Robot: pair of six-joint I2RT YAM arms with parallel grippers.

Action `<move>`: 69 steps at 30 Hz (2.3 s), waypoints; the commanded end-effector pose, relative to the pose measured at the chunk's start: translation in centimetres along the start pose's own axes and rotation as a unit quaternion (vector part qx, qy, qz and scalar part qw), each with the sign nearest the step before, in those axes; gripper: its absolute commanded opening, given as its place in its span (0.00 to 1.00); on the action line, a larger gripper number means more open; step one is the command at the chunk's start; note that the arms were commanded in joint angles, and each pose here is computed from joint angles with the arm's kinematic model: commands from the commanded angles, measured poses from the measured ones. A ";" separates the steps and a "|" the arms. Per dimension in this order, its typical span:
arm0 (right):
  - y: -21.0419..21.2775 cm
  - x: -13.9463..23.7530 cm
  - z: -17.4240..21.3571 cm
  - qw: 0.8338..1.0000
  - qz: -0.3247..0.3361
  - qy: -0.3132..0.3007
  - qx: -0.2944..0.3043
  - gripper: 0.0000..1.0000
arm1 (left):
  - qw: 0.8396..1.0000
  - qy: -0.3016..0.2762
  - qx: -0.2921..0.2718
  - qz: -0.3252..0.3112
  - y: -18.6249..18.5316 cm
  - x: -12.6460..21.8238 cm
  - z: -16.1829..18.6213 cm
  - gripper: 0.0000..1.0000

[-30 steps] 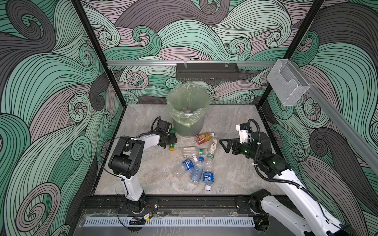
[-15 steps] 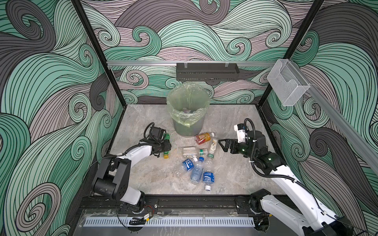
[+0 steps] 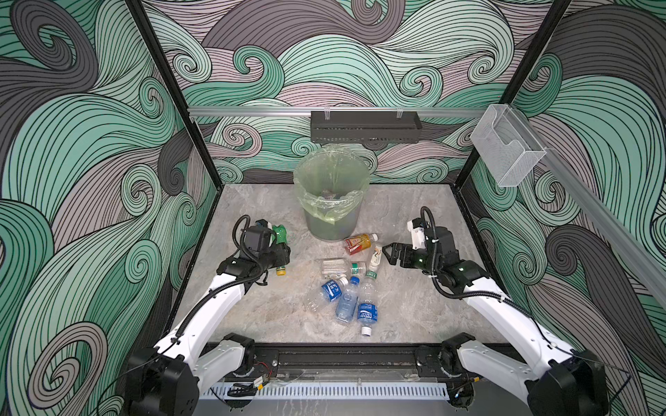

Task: Throw the plastic bottles in the bin
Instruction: 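Lift the green bottle with left gripper, carry over bin, release, then withdraw left gripper while right gripper grasps the clear bird-label bottle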

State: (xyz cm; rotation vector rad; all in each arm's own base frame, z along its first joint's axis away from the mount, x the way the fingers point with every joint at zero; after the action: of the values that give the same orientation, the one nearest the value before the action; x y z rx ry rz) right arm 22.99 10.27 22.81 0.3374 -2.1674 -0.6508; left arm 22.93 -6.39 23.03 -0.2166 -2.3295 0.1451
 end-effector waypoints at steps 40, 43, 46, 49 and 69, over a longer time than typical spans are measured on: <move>-1.5 -4.0 0.6 0.995 0.041 0.032 -0.080 0.94 | 0.975 -0.174 -0.022 0.133 -1.7 9.8 -14.4 0.98; -1.3 -4.9 0.4 0.995 0.047 0.039 -0.082 0.93 | 0.981 -0.157 -0.022 0.113 -0.9 10.0 -11.7 0.99; -1.2 -5.8 0.3 0.994 0.058 0.050 -0.081 0.90 | 0.988 -0.131 -0.025 0.078 0.0 9.8 -9.1 0.99; -0.9 -6.8 0.2 0.993 0.063 0.059 -0.078 0.89 | 0.993 -0.101 -0.022 0.050 0.7 9.2 -6.8 0.99; -0.6 -13.3 0.8 0.984 0.121 0.121 -0.055 0.74 | 0.998 -0.055 0.003 0.042 1.5 6.9 -3.0 0.99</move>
State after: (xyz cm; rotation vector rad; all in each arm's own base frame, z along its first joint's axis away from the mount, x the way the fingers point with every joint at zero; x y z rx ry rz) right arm 30.08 15.69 13.48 0.1086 -1.8786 -0.5772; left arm 20.25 -3.52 29.34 -0.3256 -2.4185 0.1993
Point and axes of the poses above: each gripper's point midway between its finger pads, its own x axis back along the fingers, its own y axis along the line the jaws close on, z = x × y, the point moved 10 cm from there along x, back along the fingers, and after that the axes turned 13 degrees about -x, right-handed, at the moved point
